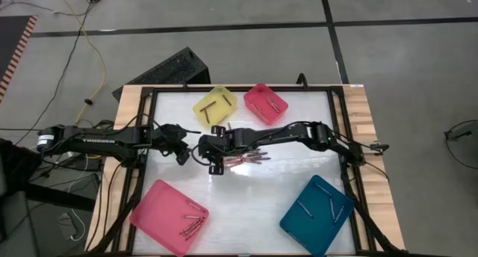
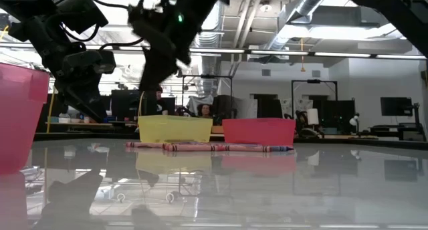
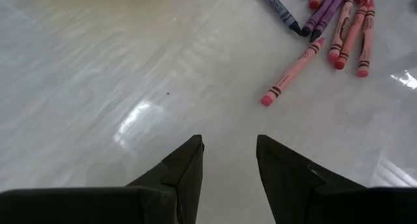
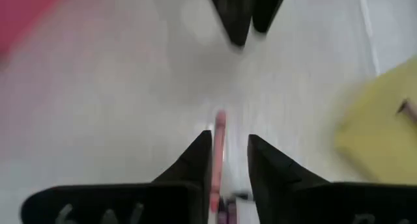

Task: Sort crayons
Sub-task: Put the pink crayon into the red bin

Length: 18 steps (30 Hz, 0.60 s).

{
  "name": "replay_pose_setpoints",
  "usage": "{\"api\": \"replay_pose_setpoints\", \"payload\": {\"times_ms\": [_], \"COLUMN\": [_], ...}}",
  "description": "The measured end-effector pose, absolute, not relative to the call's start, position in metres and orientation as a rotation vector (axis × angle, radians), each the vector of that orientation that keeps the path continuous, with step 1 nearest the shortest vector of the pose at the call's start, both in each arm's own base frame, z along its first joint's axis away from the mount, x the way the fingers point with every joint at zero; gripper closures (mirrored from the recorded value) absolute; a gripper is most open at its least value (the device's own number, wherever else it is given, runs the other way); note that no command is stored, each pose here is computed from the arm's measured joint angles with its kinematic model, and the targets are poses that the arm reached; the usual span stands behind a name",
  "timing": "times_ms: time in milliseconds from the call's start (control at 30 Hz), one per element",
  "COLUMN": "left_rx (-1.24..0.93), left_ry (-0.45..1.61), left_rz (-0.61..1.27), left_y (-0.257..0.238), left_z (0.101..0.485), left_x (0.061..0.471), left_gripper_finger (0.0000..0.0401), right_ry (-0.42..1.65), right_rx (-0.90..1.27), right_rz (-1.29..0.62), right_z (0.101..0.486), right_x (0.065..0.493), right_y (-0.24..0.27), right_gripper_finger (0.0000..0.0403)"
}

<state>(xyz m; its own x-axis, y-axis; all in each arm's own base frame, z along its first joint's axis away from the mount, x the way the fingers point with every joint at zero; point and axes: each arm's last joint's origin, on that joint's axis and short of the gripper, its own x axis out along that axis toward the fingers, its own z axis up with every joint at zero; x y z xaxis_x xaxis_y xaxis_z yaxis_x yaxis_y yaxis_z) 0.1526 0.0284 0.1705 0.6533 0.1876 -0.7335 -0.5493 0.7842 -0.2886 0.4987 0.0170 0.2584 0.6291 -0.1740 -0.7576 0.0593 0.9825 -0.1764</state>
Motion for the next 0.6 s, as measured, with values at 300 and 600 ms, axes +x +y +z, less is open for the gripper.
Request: {"api": "replay_pose_setpoints", "payload": {"times_ms": [300, 600], "left_rx": [-0.503, -0.61], "left_ry": [0.743, 0.703], "left_rz": [0.456, 0.548], "left_y": [0.029, 0.03], "left_z": [0.171, 0.171], "left_x": [0.153, 0.152], "left_gripper_finger": [0.0268, 0.0268], "right_ry": [0.979, 1.032], "right_rx": [-0.2, -0.212], "right_rz": [-0.096, -0.033], "right_z": [0.225, 0.202], "right_x": [0.506, 0.51], "right_y": [0.003, -0.003], "right_gripper_finger": [0.0263, 0.0246]}}
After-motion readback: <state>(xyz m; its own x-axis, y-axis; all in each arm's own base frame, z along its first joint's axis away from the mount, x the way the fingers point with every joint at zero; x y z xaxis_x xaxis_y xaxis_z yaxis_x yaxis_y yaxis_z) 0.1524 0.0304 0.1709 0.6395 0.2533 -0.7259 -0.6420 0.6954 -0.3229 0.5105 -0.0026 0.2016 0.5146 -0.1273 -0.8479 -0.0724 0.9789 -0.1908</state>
